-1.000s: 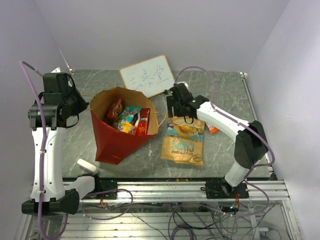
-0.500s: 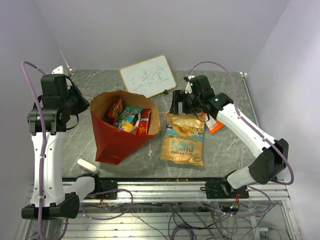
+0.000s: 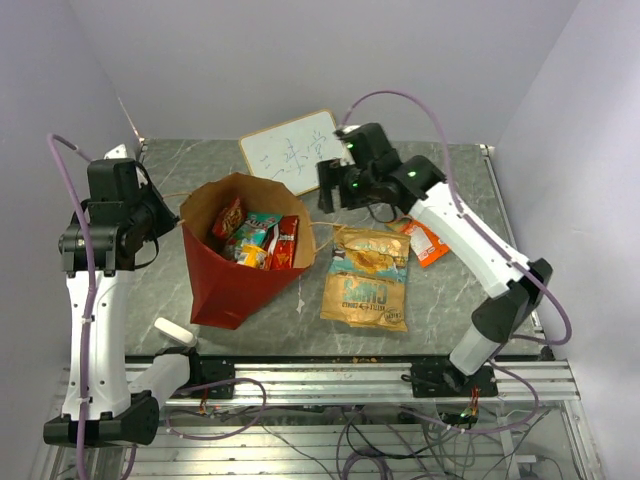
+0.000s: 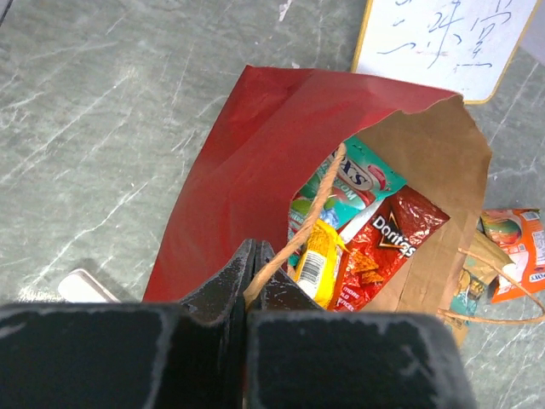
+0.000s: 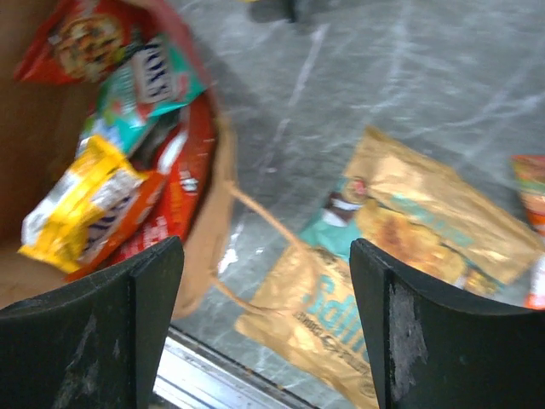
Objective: Take the snacks out of the paper bag
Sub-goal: Take out the snack from the paper bag.
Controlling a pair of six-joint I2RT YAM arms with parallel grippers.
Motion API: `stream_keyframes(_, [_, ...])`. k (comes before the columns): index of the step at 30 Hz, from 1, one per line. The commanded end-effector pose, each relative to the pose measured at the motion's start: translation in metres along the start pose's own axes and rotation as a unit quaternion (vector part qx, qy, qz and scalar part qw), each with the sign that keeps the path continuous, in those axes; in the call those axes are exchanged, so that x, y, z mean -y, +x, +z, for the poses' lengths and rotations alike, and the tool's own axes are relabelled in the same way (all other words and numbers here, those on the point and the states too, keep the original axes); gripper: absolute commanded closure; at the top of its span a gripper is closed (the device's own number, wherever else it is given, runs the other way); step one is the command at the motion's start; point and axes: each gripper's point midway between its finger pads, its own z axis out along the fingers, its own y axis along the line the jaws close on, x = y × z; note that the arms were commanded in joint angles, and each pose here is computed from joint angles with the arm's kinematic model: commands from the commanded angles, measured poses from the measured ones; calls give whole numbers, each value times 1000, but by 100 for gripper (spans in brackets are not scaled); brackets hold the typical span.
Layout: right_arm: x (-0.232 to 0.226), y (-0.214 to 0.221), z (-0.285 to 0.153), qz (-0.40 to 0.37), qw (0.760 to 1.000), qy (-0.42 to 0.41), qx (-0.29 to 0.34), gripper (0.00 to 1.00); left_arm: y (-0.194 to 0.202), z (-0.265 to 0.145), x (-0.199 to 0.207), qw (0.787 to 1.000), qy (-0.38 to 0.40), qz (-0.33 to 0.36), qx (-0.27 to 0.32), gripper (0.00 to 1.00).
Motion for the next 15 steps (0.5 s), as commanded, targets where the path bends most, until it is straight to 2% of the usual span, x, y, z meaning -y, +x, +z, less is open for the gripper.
stream_keyframes(1, [-56, 30, 16, -18, 997, -56, -57, 23, 5, -3, -7, 1000, -15, -13, 2, 93])
stream_keyframes(6, [-99, 54, 42, 52, 988, -114, -89, 30, -1, -3, -4, 1000, -12, -14, 6, 93])
stream_keyframes(10, [-100, 69, 64, 82, 985, -104, -111, 38, -1, -4, -2, 1000, -7, -15, 6, 93])
stream_keyframes(15, [-87, 78, 80, 80, 987, -69, -120, 41, 2, -3, -2, 1000, -5, -17, 3, 93])
